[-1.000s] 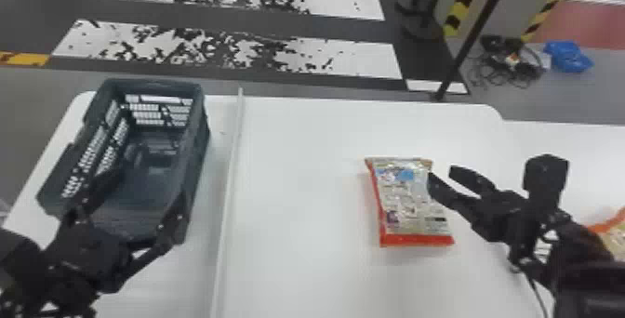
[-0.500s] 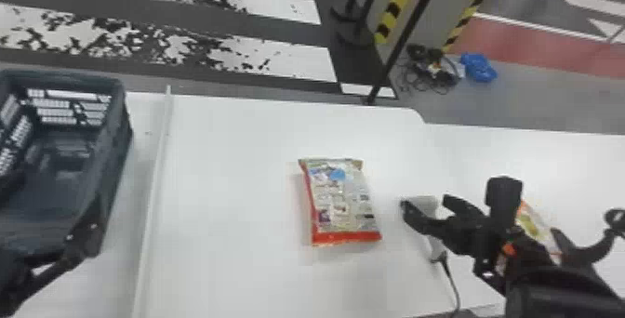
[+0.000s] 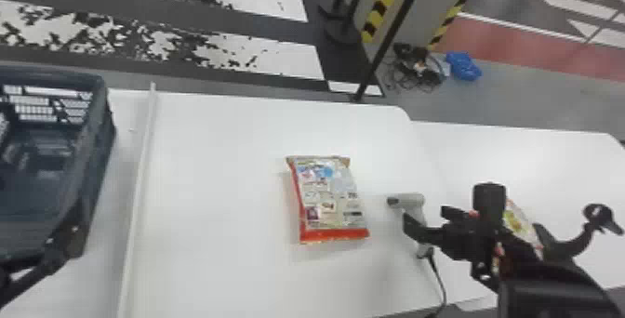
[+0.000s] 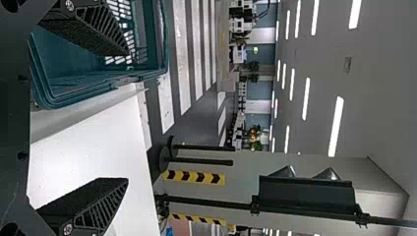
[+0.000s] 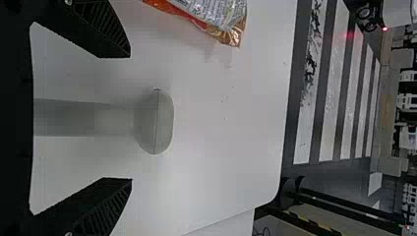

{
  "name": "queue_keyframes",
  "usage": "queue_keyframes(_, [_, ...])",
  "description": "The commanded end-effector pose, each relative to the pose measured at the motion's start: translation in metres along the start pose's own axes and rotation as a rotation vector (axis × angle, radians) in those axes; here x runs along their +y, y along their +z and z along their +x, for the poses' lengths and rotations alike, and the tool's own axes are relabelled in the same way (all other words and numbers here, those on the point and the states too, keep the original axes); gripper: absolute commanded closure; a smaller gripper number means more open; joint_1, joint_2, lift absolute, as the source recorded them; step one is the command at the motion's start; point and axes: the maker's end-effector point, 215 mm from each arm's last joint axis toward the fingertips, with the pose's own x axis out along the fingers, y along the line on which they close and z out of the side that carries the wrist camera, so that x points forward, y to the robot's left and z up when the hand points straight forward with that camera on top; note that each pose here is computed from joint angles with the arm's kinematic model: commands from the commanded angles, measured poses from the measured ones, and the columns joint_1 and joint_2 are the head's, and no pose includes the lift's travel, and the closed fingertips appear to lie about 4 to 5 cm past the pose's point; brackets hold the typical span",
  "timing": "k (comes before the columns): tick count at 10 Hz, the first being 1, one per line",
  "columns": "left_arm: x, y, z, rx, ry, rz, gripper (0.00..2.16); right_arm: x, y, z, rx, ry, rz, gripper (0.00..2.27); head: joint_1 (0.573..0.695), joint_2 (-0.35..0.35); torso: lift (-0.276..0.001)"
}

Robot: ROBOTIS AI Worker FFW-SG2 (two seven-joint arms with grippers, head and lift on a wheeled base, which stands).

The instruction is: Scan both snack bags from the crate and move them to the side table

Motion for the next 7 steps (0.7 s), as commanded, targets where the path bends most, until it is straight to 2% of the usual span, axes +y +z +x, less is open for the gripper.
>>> queue_keyframes(1, [0.0, -0.002, 0.001, 0.001, 0.002, -0.002, 0.08, -0.009, -0.012, 0.01, 0.041, -0.001, -0.01, 0.02, 0.695, -0.35, -0.075])
queue_keyframes(2, [0.001, -0.005, 0.001, 0.007, 0.002, -0.004, 0.08, -0.013, -0.016, 0.015, 0.067, -0.001, -0.018, 0.05, 0.695, -0.35, -0.075])
queue_keyframes(3, [0.001, -0.006, 0.001, 0.008, 0.003, -0.005, 0.08, -0.015, -0.02, 0.02, 0.086, 0.001, -0.018, 0.26, 0.695, -0.35, -0.075])
queue_keyframes(4, [0.001, -0.006, 0.001, 0.008, 0.004, -0.005, 0.08, -0.016, -0.022, 0.022, 0.103, 0.004, -0.021, 0.7, 0.695, -0.35, -0.075])
queue_keyframes(6, [0.001, -0.009, 0.001, 0.013, 0.006, -0.007, 0.08, -0.016, -0.041, 0.024, 0.181, -0.002, 0.012, 2.16, 0.695, -0.35, -0.075])
queue_keyframes(7, [0.001, -0.009, 0.001, 0.013, 0.006, -0.007, 0.08, -0.016, -0.04, 0.024, 0.179, -0.001, 0.009, 2.23, 0.695, -0.35, -0.075])
